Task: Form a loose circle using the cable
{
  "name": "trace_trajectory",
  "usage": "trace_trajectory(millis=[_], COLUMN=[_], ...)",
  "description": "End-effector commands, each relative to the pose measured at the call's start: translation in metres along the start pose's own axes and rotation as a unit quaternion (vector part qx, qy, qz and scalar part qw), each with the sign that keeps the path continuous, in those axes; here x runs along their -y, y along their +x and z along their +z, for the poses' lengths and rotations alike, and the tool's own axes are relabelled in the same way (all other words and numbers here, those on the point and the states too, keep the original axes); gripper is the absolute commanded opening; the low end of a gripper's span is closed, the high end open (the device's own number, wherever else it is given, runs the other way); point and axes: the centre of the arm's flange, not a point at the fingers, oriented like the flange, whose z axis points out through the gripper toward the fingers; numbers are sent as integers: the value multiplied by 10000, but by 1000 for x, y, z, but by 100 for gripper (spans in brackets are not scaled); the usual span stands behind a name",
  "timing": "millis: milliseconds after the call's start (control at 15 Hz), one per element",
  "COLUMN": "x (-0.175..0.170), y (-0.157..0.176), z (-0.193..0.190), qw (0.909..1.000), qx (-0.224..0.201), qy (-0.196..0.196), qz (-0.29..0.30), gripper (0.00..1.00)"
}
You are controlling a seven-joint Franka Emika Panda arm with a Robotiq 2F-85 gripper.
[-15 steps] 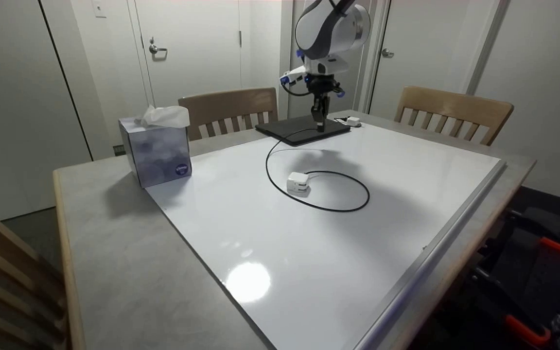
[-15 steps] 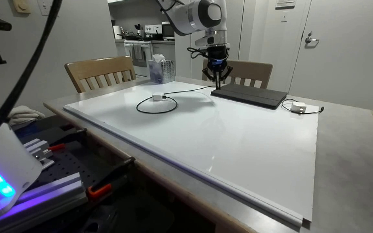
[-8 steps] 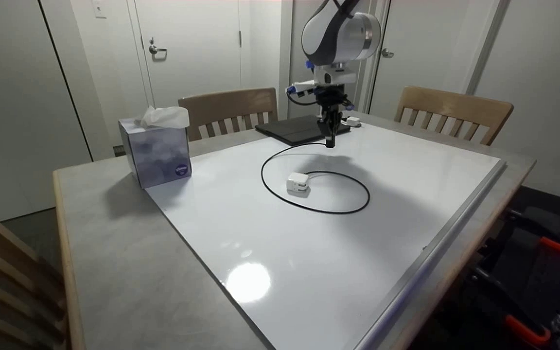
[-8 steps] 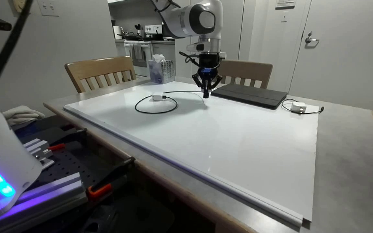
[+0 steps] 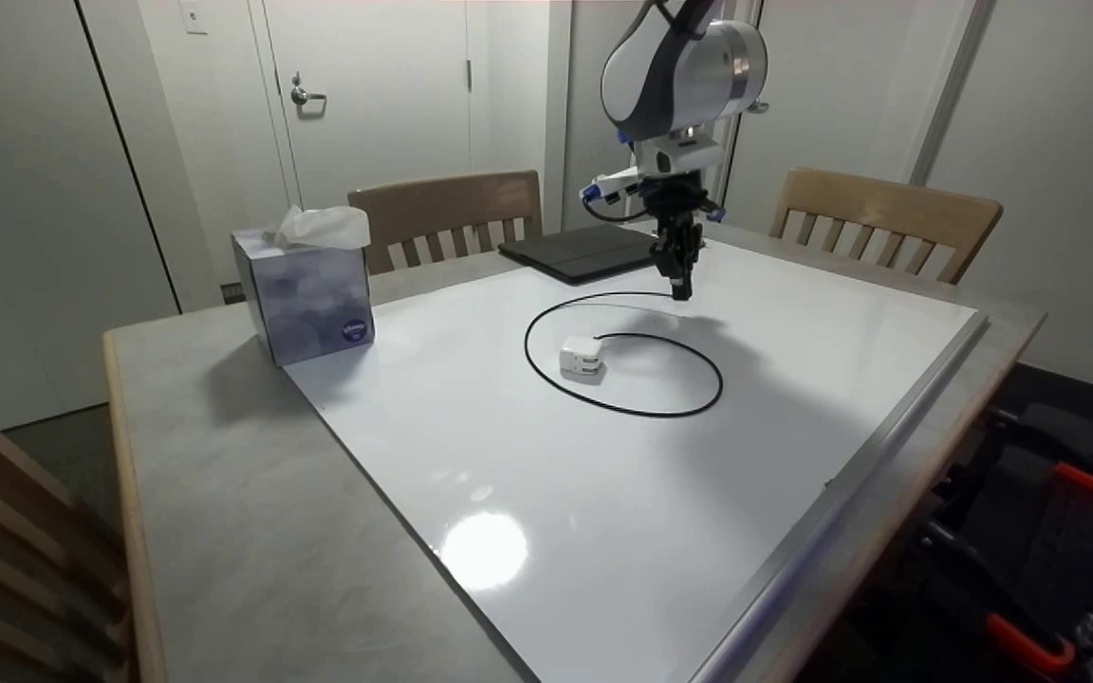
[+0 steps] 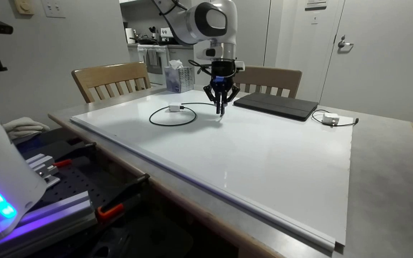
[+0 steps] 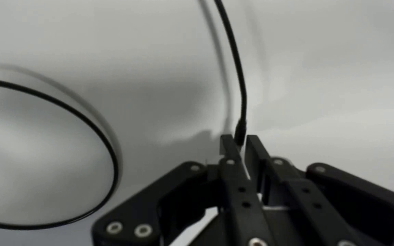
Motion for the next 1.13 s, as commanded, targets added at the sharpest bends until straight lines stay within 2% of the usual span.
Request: trace_trajectory(millis=[0, 267, 533, 800, 1067], x=[-19, -36, -66, -97, -122], y=[3, -14, -39, -67, -87], z=[-13, -43, -87, -120, -126], qw=[9994, 9964, 9775, 9480, 9070], qx=[156, 344, 350, 375, 301], qy=[-101, -7, 320, 527, 844], qz=[-286, -774, -2056, -3115, -4114], gripper=[46, 75, 99, 100, 100])
